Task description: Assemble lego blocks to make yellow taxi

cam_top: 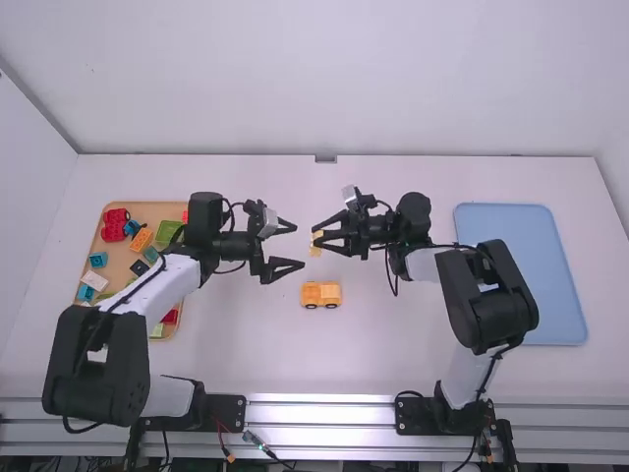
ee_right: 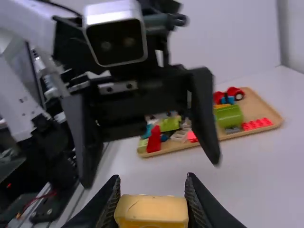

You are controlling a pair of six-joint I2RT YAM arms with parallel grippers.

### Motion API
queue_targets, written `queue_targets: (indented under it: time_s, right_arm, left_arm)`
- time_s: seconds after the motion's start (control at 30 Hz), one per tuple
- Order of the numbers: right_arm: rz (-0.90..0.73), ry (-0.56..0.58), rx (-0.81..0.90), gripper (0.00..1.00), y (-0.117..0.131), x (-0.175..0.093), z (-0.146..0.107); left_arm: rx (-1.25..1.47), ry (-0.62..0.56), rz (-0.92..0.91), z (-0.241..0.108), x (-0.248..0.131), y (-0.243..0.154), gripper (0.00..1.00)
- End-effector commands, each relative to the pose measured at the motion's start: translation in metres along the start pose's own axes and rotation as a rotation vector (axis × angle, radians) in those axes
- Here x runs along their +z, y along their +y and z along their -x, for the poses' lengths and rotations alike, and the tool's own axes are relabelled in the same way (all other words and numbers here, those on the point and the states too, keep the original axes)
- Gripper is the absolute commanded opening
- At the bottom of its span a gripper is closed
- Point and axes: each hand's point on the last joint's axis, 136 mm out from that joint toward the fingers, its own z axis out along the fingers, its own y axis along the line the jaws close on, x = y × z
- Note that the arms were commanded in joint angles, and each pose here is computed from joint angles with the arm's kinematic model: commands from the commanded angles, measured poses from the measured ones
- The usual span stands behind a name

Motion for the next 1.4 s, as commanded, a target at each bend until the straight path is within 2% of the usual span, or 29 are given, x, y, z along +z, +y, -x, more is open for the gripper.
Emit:
queue_targets:
  time_s: [0.0, 0.17, 0.5, 0.67, 0.7, 0.77, 0.83, 1.37]
  right_arm:
    - [0.071, 0.025, -0.042, 0.19, 0.009, 0.009, 0.003]
    - [0.083, 0.027, -0.039, 0.17, 0.012, 0.016, 0.002]
    - [0.056, 0.015, -0.035, 0.16, 0.007, 0.016, 0.004]
    - [0.054, 0.013, -0.040, 0.16, 0.006, 0.016, 0.005]
    - [0.038, 0.006, -0.037, 0.16, 0.004, 0.016, 0.005]
    - [0.031, 0.003, -0.035, 0.16, 0.003, 0.016, 0.006]
    - [0.032, 0.003, -0.038, 0.16, 0.003, 0.016, 0.006]
    - [0.032, 0.003, -0.046, 0.15, 0.003, 0.016, 0.006]
  left_arm:
    - [0.046, -0.022, -0.057, 0.008, 0.007, -0.003, 0.99]
    - [0.027, -0.014, -0.069, -0.002, 0.014, 0.003, 0.99]
    - [-0.003, -0.034, -0.058, 0.006, 0.014, 0.008, 0.99]
    - [-0.011, -0.033, -0.061, 0.006, 0.015, 0.007, 0.89]
    - [-0.011, -0.033, -0.061, 0.006, 0.015, 0.007, 0.82]
    - [-0.011, -0.033, -0.061, 0.006, 0.015, 0.007, 0.83]
    - [-0.011, -0.036, -0.070, 0.006, 0.015, 0.005, 0.78]
    - [-0.001, -0.034, -0.125, 0.008, 0.026, -0.009, 0.68]
